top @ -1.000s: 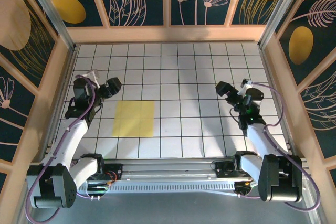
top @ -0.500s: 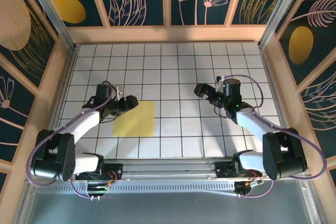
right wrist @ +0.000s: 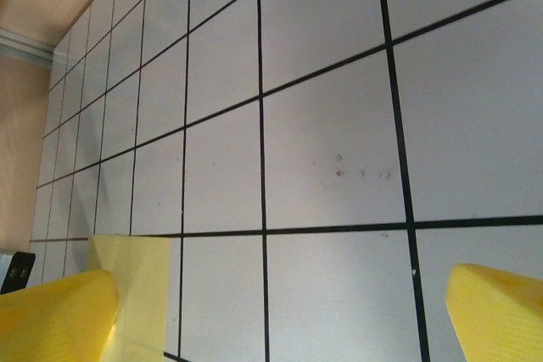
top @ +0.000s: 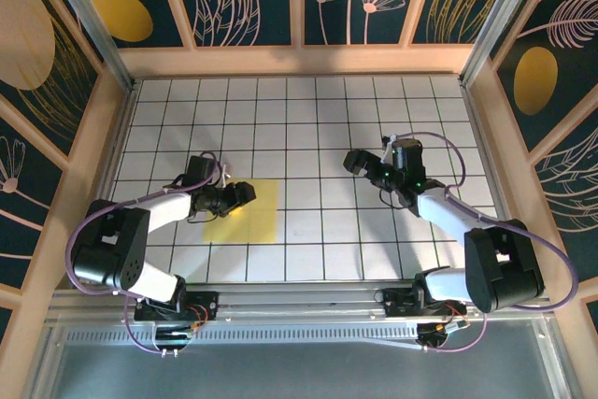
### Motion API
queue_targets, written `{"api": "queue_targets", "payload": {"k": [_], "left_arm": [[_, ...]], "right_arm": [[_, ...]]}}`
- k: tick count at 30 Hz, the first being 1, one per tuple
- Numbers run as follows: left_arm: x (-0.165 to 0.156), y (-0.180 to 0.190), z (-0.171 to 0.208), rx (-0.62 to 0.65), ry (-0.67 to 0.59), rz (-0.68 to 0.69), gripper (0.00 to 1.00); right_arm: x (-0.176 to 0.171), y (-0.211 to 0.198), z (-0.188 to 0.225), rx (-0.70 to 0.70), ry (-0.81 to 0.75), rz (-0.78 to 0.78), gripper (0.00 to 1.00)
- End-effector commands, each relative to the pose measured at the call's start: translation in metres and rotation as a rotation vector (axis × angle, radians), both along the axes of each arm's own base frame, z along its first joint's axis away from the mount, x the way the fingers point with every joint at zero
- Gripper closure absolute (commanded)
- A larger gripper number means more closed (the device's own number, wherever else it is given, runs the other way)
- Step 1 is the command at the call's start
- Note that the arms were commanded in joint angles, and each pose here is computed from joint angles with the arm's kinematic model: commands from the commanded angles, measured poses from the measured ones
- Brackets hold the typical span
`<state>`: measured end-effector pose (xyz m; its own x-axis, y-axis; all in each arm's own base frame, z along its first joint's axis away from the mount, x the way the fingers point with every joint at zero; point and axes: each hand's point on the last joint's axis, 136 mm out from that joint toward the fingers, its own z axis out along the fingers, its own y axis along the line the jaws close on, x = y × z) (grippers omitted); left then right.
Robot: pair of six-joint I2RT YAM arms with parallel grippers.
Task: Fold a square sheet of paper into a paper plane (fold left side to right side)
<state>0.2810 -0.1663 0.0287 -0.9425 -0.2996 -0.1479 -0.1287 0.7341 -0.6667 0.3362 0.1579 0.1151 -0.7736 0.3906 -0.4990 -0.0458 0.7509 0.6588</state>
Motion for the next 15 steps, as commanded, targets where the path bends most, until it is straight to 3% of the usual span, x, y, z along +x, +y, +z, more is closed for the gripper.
{"api": "queue_targets", "payload": {"k": [1, 15], "left_arm": [[-0.016, -0.007, -0.022, 0.007, 0.102, 0.003, 0.38], [0.007, -0.062, -0.034, -0.030, 0.130, 0.035, 0.44]], "right_arm": [[0.007, -0.003, 0.006, -0.046, -0.018, -0.011, 0.01], [0.009, -0.009, 0.003, -0.083, -0.014, -0.038, 0.01]]}}
